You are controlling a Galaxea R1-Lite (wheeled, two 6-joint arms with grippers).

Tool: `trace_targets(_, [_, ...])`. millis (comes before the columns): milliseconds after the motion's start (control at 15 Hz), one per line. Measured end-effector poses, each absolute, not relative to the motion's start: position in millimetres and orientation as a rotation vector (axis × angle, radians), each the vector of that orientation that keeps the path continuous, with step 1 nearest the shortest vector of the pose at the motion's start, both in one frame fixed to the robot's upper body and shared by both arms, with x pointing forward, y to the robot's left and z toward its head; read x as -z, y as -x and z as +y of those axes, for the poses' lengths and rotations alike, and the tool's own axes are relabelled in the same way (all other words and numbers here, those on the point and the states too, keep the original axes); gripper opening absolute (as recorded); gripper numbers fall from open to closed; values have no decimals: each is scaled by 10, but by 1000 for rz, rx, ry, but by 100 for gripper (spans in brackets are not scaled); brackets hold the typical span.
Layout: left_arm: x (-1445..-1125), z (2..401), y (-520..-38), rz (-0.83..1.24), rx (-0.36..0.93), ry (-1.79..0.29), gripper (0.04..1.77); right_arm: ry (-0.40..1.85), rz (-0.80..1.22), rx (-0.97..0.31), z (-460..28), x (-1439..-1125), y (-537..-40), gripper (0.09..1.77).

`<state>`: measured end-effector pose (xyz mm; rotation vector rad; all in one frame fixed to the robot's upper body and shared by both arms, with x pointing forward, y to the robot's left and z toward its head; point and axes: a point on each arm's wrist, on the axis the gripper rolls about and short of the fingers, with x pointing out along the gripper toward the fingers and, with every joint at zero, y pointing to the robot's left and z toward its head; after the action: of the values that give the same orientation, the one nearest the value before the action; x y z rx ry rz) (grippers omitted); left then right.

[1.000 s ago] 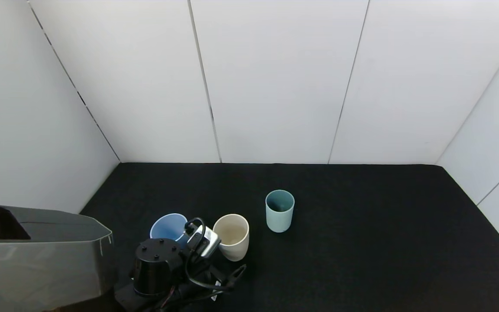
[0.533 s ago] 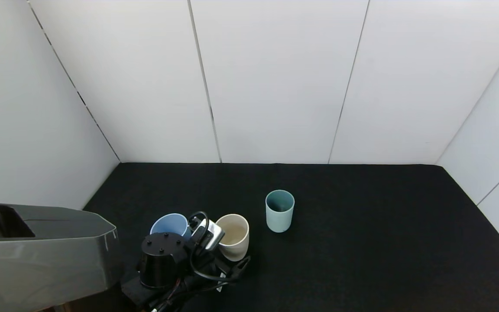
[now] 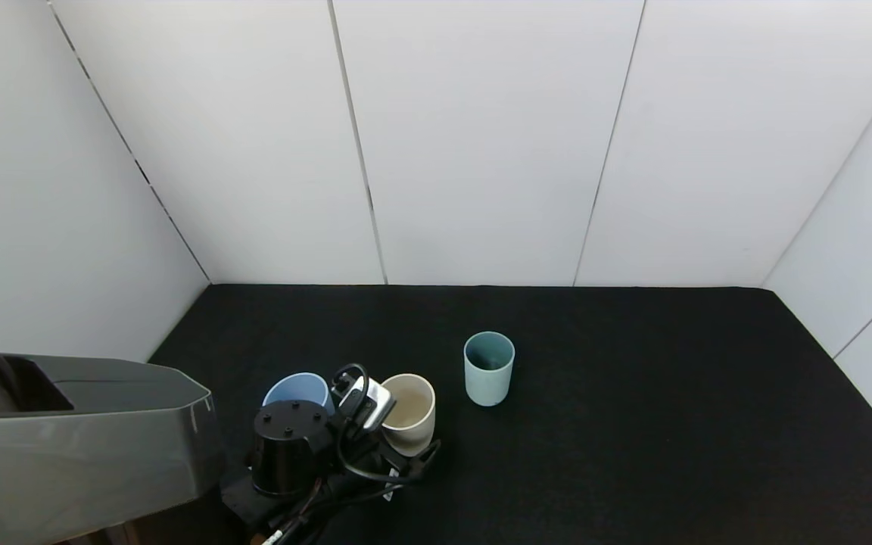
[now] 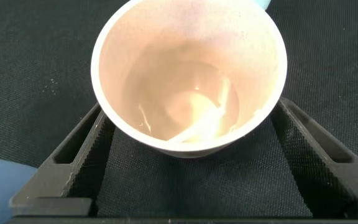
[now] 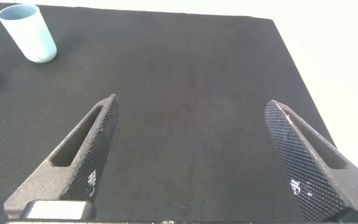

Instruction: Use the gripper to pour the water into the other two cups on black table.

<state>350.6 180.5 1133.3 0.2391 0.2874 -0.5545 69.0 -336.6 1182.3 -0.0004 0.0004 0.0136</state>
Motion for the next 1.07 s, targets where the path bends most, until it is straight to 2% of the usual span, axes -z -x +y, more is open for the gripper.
trace_targets(133, [-11328, 1805, -3514, 287, 553, -239, 130, 0, 0, -14, -3366, -11823, -690, 171])
trace_targets(200, [-11327, 1802, -3515, 287, 554, -239, 124, 0, 0, -14, -3366, -11823, -690, 171])
trace_targets(1067, [-11454, 1795, -3526, 302, 560, -251, 119, 1, 1, -15, -3366, -11823, -690, 171])
